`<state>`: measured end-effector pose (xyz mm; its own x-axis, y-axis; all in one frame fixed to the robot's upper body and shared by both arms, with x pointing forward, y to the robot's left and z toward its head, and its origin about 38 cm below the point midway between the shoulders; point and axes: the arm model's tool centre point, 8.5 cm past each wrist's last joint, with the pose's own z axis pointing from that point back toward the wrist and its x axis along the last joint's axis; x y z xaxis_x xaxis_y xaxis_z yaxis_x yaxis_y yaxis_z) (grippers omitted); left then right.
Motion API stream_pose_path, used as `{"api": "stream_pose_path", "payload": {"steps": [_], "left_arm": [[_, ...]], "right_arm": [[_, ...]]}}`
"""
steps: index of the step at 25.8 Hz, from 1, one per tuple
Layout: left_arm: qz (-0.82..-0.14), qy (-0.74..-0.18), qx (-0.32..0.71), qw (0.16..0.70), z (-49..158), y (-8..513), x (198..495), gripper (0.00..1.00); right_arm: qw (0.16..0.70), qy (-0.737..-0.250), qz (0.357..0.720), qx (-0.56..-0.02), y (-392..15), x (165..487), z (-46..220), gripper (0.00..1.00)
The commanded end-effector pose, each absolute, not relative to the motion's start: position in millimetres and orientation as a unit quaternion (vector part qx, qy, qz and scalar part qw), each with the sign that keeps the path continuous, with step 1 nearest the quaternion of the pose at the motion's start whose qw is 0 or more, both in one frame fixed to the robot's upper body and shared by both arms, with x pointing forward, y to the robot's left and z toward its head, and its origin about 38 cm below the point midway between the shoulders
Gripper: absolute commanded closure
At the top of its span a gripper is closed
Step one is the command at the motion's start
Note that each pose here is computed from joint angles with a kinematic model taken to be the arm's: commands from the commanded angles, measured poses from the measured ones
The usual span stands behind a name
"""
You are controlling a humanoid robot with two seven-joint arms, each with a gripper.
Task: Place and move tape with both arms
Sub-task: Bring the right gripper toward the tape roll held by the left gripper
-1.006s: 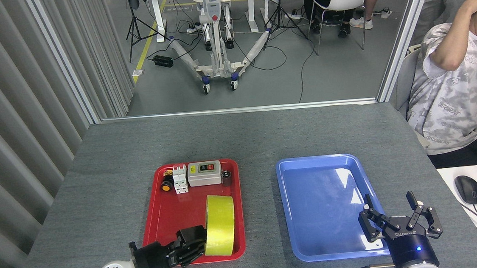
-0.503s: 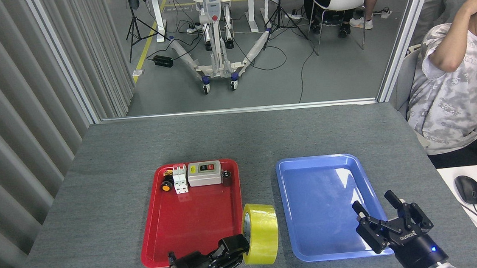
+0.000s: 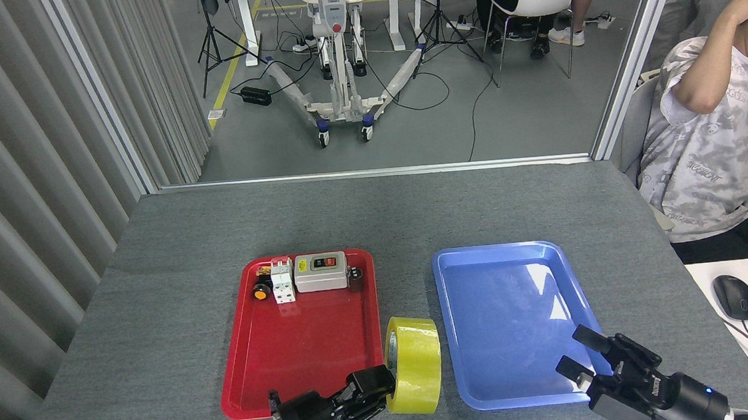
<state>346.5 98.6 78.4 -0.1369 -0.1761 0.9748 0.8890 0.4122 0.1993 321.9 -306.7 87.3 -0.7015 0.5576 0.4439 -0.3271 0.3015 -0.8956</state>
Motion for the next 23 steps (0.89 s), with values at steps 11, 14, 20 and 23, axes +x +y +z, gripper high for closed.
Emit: {"api": "stream_pose_path", "payload": {"steps": [11, 14, 20, 23], "left_arm": [[-0.489, -0.619, -0.353, 0.503, 82, 82, 322, 0.93], [-0.488, -0.620, -0.354, 0.502, 83, 82, 323, 0.93], [-0.487, -0.617, -0.355, 0.505, 81, 82, 325, 0.93], [-0.488, -0.618, -0.355, 0.505, 81, 82, 325, 0.93]], "right_arm": [[0.287, -0.654, 0.696, -0.074, -260, 350, 85, 0.01], [0.270, -0.653, 0.703, -0.086, -258, 356, 94, 0.02], [0.232, -0.653, 0.715, -0.095, -249, 352, 110, 0.03], [0.217, -0.641, 0.730, -0.094, -261, 338, 118, 0.02]]}}
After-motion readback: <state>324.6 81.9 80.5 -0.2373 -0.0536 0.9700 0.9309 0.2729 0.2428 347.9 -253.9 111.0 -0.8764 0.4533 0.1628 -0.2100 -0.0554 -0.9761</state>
